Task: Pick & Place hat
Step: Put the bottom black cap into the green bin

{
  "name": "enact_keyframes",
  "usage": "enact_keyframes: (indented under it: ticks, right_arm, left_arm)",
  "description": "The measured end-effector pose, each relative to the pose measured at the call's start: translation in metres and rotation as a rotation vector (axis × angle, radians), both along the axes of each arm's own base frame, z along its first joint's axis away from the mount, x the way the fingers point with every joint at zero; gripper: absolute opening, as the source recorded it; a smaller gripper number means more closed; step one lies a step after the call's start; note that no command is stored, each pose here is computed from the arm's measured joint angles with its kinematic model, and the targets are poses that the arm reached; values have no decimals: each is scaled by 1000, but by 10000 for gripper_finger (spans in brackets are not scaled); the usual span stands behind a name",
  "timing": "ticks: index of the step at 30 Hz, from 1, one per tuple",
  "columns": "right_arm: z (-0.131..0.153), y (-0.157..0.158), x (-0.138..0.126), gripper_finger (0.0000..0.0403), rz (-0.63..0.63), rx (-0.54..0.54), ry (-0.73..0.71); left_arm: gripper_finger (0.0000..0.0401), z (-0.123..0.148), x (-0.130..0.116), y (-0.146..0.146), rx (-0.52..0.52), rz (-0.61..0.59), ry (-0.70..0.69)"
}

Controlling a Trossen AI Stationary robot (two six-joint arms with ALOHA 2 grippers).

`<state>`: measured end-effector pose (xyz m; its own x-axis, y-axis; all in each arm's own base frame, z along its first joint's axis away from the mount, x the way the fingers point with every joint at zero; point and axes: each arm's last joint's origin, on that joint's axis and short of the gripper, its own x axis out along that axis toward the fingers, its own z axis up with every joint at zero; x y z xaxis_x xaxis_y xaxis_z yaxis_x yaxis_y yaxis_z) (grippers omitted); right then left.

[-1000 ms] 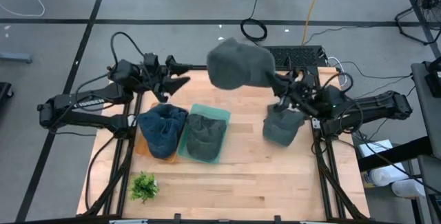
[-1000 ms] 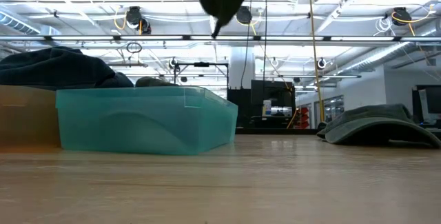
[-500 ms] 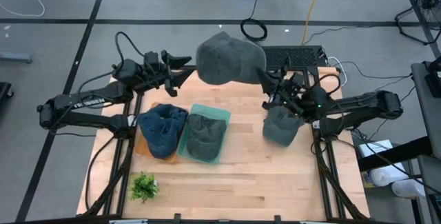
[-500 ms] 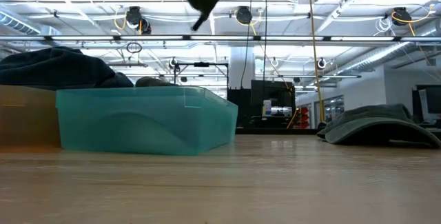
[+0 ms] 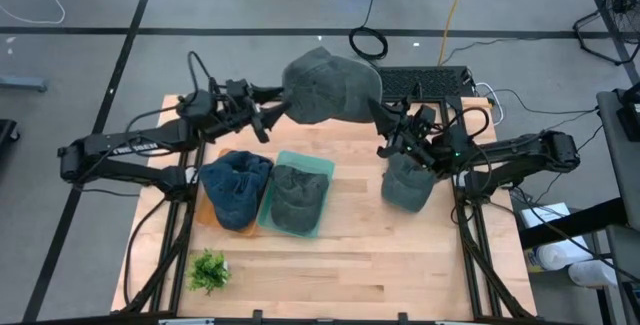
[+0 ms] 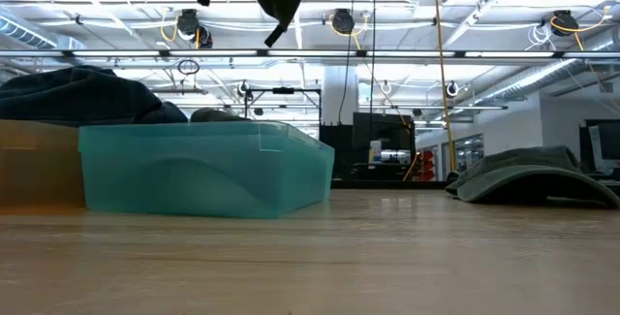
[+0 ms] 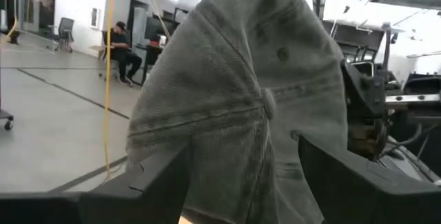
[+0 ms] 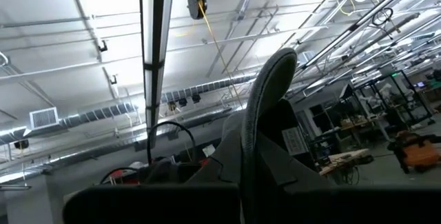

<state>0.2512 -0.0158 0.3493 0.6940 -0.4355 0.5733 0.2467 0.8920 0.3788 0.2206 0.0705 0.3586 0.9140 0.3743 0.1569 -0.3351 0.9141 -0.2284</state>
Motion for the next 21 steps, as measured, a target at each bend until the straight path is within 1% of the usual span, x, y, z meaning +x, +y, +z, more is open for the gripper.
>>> enact_keyframes:
  ticks: [4,8,10,12,15,17,19,21]
  right_arm:
    - [0,1,0,0,21,-21,3]
    - [-1,1,2,0,40,-34,20]
    - [-1,2,2,0,42,-33,25]
    - [-1,3,2,0,45,-33,25]
    - [-3,3,3,0,47,-33,46]
    - [-5,3,5,0,48,-32,74]
    - [-7,3,6,0,48,-31,95]
    - [-8,3,7,0,50,-28,108]
  left_arm:
    - [273,-6,11,0,-36,25,1]
    - [273,-8,14,2,-49,124,-12]
    - [273,-6,13,3,-65,173,-46]
    - [273,-3,12,4,-72,188,-80]
    - [273,-1,12,2,-66,177,-105]
    - [273,-1,12,1,-71,145,-106]
    - [270,-1,14,-2,-77,70,-108]
    - [252,-1,15,-4,-78,-16,-106]
